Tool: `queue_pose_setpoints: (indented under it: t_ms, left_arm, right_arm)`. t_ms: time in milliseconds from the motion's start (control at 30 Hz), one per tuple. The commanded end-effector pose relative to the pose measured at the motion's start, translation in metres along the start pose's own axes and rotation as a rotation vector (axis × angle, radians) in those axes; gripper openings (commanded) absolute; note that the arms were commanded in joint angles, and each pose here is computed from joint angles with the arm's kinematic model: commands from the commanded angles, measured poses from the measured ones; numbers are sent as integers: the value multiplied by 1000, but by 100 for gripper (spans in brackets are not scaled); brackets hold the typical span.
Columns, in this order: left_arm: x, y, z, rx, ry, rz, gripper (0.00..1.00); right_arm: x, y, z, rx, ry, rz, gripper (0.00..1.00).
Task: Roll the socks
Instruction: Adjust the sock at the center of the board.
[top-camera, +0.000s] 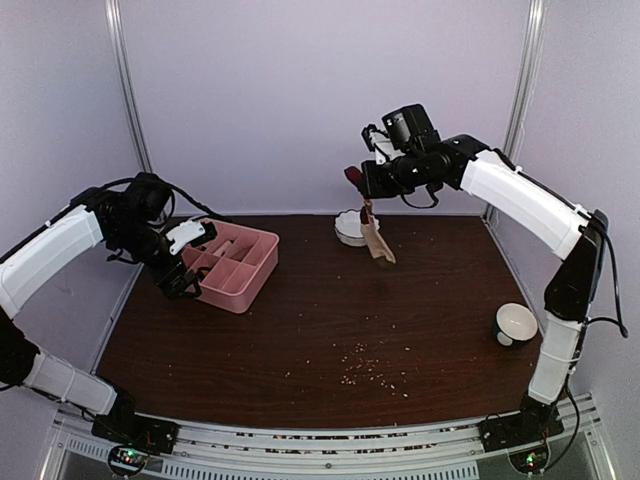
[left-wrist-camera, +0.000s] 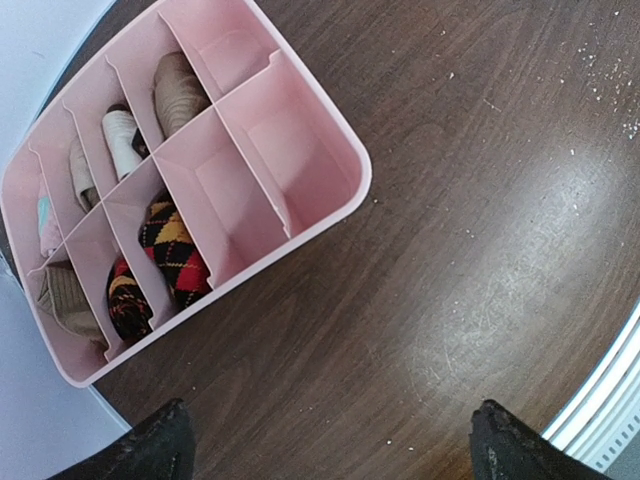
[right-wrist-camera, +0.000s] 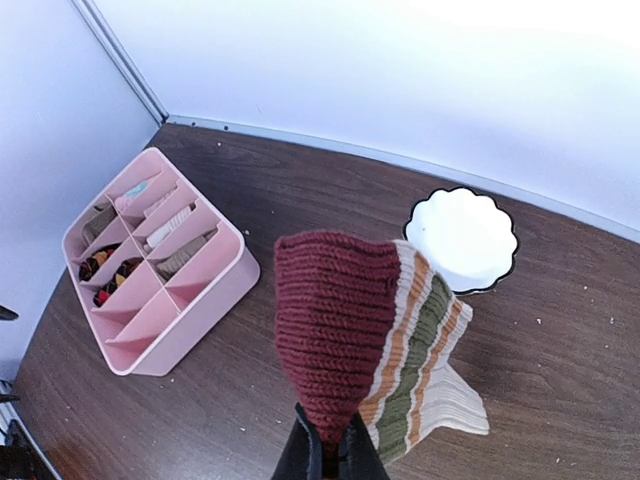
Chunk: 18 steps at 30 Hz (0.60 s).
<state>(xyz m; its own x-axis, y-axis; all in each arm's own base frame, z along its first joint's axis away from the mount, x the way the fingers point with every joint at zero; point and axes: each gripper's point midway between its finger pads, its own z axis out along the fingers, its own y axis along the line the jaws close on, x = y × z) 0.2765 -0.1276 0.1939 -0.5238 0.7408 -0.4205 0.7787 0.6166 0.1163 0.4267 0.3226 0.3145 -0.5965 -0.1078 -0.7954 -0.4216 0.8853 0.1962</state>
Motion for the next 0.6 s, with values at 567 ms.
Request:
queue_pose_setpoints:
  t_ms: [567]
  left_arm:
    - [-19, -38, -11, 239, -102, 83, 98]
  right_arm:
    - [340, 189, -2, -506, 472, -94, 16]
